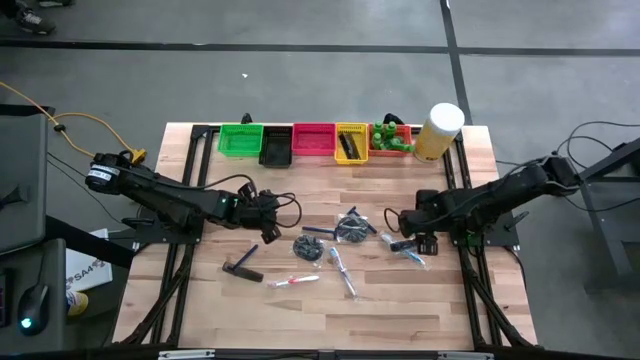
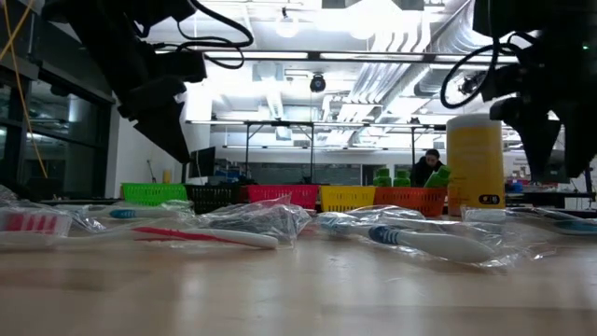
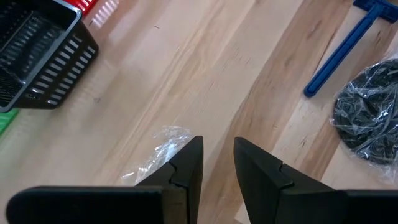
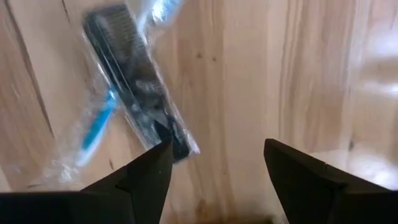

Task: Pick & Place Travel size toiletries
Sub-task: Put the black hair comb into the yellow basket

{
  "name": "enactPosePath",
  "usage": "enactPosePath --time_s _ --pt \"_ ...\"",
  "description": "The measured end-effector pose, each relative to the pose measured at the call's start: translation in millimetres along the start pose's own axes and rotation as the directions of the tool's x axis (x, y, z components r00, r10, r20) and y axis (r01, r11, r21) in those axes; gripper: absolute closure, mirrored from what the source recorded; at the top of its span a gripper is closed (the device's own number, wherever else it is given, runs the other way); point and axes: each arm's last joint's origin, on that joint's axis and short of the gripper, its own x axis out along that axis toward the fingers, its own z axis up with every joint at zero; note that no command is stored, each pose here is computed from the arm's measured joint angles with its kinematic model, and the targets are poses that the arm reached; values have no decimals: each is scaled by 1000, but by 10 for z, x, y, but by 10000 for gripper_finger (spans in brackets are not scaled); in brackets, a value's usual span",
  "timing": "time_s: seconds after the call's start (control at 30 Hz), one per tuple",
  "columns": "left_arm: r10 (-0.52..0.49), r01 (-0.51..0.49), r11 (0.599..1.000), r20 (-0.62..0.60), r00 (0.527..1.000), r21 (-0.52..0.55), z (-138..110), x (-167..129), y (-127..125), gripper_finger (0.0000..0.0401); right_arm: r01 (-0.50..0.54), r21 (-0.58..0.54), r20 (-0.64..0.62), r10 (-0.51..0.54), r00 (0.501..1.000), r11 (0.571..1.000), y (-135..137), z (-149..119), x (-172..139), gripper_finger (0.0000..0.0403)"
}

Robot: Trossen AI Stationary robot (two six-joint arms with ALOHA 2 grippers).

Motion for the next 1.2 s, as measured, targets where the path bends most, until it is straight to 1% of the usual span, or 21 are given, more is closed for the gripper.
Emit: enactPosePath --time_s 0.17,0.3,0.37,0.47,0.63,0.77,0.87,1.03,1.2 --pt "3 -3 1000 2 1000 0 1 0 1 311 -37 -39 1 37 999 999 70 -13 -9 156" --pt "3 -3 1000 1 1000 0 0 0 1 311 -44 -36 -3 44 999 998 141 18 36 156" --pt "3 -3 1000 1 1000 1 0 0 1 311 -47 -12 -30 47 998 999 165 22 69 156" --pt "6 -6 1000 3 1000 5 0 0 2 311 -46 -3 -58 45 997 999 197 69 150 156" --pt "8 -8 1000 4 1000 8 2 1 5 311 -21 -49 -152 13 988 999 243 114 325 156" --pt "9 -9 1000 4 1000 17 2 1 5 311 -37 -104 -220 13 975 994 290 152 475 156" --pt "10 -10 1000 4 1000 20 2 1 5 311 -28 -118 -257 -3 967 993 307 163 556 156" --pt "10 -10 1000 5 1000 22 2 1 5 311 -36 -136 -281 -3 960 990 325 178 617 156" --pt "10 -10 1000 5 1000 22 2 1 5 311 -50 -152 -275 6 961 987 331 190 616 156"
